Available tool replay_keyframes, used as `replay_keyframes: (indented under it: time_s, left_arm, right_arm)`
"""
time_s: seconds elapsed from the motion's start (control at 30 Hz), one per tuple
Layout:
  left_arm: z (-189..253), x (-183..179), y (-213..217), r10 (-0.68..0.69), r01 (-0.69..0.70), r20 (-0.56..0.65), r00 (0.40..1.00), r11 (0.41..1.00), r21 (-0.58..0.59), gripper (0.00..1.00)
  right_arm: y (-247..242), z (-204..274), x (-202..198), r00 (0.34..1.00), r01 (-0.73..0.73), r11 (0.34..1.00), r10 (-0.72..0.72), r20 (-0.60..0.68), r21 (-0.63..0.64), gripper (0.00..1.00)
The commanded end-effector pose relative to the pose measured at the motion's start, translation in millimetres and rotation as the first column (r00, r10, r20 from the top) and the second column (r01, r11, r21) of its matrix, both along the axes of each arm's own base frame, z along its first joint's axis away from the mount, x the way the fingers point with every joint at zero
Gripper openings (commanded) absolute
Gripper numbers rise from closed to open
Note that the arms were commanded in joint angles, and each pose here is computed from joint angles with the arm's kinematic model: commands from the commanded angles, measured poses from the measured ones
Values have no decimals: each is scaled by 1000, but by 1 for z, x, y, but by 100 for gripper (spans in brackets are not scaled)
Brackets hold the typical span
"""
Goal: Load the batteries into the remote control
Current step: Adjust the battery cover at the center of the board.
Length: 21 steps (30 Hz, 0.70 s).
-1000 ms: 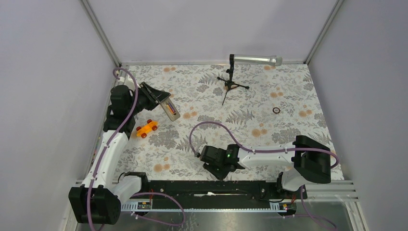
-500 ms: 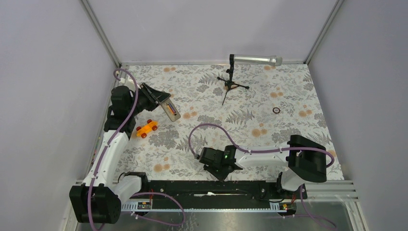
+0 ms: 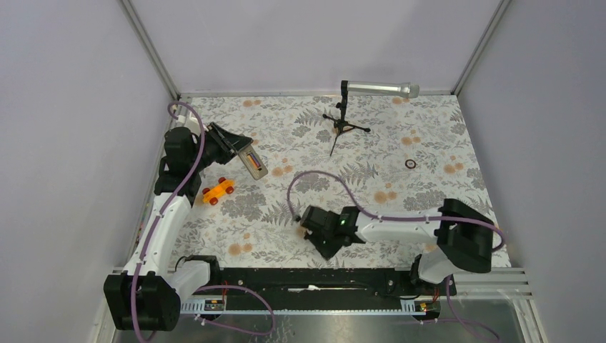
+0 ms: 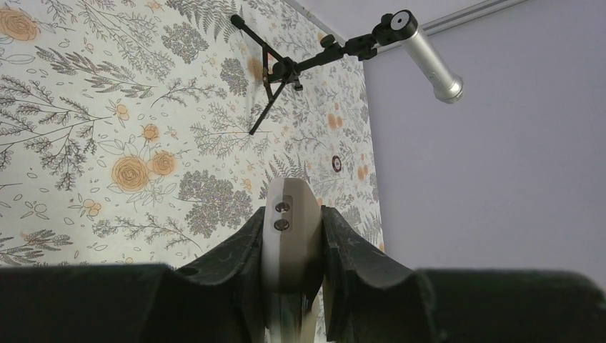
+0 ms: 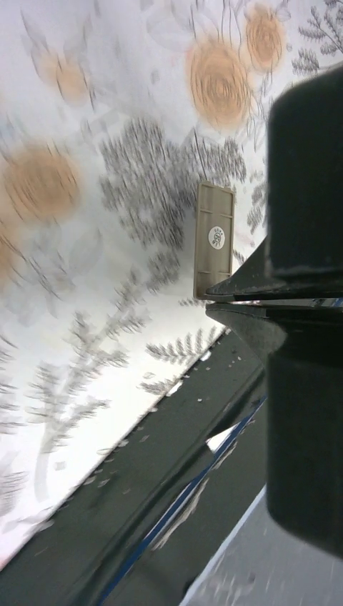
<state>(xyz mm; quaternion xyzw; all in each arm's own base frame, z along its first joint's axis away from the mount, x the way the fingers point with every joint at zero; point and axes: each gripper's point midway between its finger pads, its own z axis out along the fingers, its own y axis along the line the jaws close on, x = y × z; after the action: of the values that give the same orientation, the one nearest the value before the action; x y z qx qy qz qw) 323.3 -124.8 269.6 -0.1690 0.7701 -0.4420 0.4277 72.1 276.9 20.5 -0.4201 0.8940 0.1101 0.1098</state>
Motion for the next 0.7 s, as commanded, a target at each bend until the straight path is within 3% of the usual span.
replay_keyframes:
  time_s: [0.0, 0.13, 0.3, 0.5, 0.67]
  left_arm:
    - [16, 2, -1, -15, 15, 65, 998, 1000, -10, 0]
    - [17, 2, -1, -14, 15, 66, 998, 1000, -15, 0]
    - [21, 1, -1, -13, 15, 72, 997, 1000, -27, 0]
    - [21, -1, -2, -15, 17, 65, 998, 999, -37, 0]
    - [25, -2, -3, -15, 18, 72, 997, 999, -45, 0]
  right_arm:
    - [28, 51, 41, 989, 147, 941, -137, -54, 305, 0]
    - [41, 85, 71, 978, 208, 831, -161, -133, 516, 0]
    - [46, 95, 94, 951, 299, 714, -166, -261, 634, 0]
    - [48, 104, 108, 898, 407, 573, -106, -428, 711, 0]
    - [48, 97, 101, 856, 452, 551, -48, -514, 701, 0]
